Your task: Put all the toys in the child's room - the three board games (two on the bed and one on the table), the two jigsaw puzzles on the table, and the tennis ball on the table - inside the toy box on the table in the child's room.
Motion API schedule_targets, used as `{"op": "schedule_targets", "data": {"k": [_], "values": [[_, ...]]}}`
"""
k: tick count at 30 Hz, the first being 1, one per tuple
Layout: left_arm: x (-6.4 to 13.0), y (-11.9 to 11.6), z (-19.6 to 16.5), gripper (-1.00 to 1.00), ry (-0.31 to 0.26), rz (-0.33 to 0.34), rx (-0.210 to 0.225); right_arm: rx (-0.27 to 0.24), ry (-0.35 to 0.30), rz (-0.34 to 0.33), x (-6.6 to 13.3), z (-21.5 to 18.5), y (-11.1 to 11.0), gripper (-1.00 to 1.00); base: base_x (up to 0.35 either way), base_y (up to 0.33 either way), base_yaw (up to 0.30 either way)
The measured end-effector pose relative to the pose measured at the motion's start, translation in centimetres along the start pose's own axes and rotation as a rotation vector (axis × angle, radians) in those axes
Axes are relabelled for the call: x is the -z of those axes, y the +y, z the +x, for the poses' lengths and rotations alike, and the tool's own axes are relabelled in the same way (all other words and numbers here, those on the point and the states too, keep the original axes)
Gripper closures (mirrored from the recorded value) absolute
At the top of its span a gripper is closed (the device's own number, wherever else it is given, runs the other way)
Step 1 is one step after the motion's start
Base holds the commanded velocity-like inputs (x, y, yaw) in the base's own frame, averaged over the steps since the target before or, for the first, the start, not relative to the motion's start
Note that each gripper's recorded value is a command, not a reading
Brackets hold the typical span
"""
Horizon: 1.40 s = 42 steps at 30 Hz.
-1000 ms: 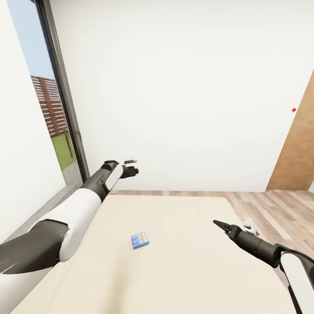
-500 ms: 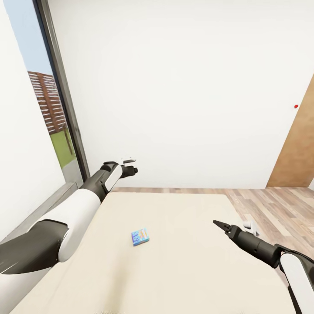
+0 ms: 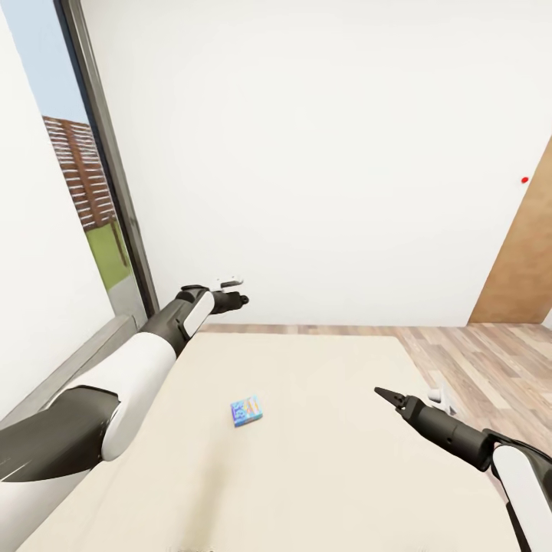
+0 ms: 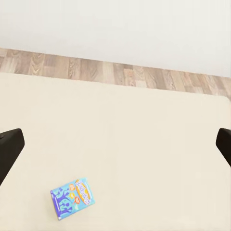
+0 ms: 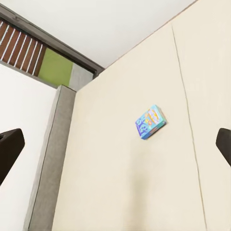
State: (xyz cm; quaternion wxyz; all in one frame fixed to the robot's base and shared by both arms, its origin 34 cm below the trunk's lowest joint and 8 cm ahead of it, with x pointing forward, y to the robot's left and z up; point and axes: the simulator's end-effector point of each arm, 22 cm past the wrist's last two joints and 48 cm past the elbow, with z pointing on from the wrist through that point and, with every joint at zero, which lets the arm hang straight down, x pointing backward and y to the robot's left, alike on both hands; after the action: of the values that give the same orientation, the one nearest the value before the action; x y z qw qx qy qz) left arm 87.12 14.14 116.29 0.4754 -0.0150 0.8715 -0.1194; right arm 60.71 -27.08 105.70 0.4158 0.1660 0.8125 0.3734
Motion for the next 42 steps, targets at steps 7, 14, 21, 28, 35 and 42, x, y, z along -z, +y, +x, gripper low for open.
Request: {"op": "schedule_targets", "data": {"k": [7, 14, 21, 28, 35, 42], "values": [[-0.6, 0.1, 0.8, -1.00, 0.012, 0.003, 0.001, -0.004, 0.011, 0.006, -0.3, 0.4, -0.4, -1.00, 0.000, 0.000, 0.000], [-1.3, 0.4, 1.5, -1.00, 0.025, 0.001, 0.004, -0.011, 0.022, 0.015, -0.7, 0.9, -0.8, -1.00, 0.000, 0.000, 0.000], [-1.7, 0.3, 1.8, -1.00, 0.032, 0.006, 0.003, -0.020, 0.032, 0.019, -1.2, 1.4, -1.1, -1.00, 0.000, 0.000, 0.000], [-2.3, 0.5, 2.8, -1.00, 0.051, 0.003, 0.000, -0.025, 0.037, 0.036, -1.1, 1.5, -2.0, -1.00, 0.000, 0.000, 0.000], [-2.9, 0.8, 3.8, -1.00, 0.073, 0.001, 0.001, -0.031, 0.045, 0.047, -1.3, 1.9, -2.6, -1.00, 0.000, 0.000, 0.000], [-3.5, 1.4, 4.6, -1.00, 0.087, -0.006, 0.008, -0.037, 0.054, 0.054, -1.5, 2.2, -3.1, -1.00, 0.000, 0.000, 0.000]]}}
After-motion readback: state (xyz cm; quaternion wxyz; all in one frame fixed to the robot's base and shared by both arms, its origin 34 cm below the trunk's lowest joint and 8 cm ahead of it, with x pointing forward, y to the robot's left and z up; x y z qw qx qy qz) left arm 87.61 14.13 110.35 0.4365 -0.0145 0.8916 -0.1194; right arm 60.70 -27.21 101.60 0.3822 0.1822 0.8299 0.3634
